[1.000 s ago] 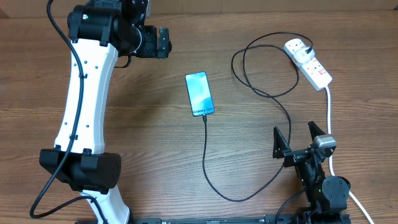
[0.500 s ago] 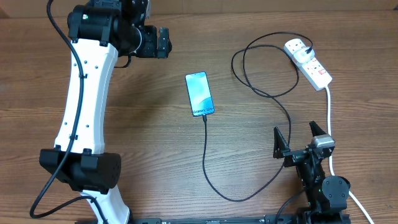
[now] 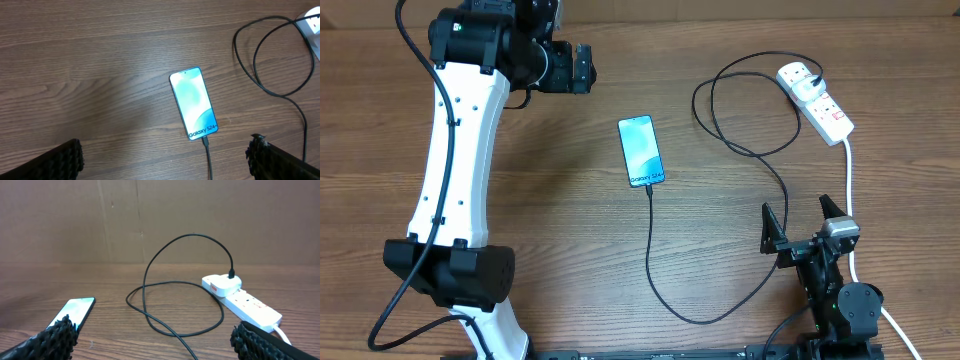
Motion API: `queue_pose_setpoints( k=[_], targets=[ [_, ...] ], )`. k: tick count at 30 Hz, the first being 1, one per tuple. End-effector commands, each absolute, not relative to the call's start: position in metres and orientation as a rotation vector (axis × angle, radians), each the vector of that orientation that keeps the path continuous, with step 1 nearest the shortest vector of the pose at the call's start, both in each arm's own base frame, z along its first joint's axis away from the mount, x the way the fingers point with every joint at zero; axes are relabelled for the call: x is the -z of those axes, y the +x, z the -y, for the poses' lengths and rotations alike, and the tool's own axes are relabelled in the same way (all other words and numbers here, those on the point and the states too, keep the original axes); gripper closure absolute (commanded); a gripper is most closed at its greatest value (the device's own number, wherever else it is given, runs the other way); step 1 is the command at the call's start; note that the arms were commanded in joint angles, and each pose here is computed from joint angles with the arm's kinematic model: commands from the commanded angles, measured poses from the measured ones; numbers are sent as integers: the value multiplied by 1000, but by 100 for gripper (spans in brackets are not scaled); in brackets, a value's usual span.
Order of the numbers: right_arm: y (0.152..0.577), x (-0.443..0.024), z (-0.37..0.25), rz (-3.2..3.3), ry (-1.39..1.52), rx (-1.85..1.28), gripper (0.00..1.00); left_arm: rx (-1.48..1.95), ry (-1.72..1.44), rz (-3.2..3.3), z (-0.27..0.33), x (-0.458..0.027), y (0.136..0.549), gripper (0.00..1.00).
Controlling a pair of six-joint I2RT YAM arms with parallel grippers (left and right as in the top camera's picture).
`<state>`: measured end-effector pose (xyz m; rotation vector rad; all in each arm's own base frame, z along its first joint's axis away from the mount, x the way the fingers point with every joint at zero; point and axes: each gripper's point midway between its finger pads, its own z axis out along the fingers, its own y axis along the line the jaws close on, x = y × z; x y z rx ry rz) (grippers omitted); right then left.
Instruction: Plug charger to phone and switch on socket
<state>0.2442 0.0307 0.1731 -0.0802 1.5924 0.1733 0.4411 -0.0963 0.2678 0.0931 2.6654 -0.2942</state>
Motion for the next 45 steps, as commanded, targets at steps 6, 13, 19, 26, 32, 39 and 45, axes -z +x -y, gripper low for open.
queue_pose_setpoints(
  k=[6,13,19,26,32,39,45],
  targets=[
    [244,-171,-32,-1588,-88,-174,0,290,78,-2672,96,-265,443,0],
    [244,-171,-32,-1588,-88,-174,0,290,78,-2672,96,-265,443,0],
    [244,-171,-32,-1588,-88,-174,0,290,78,-2672,96,-265,443,0],
    [244,-171,-32,-1588,-88,-174,0,289,78,-2672,96,-265,443,0],
    [244,-171,-32,-1588,-88,-174,0,289,78,-2672,96,-265,443,0],
    [244,-171,-32,-1588,-88,-174,0,289,76,-2689,95,-263,440,0],
    [244,-171,-32,-1588,-88,-174,0,238,58,-2762,85,-267,410,1]
  ],
)
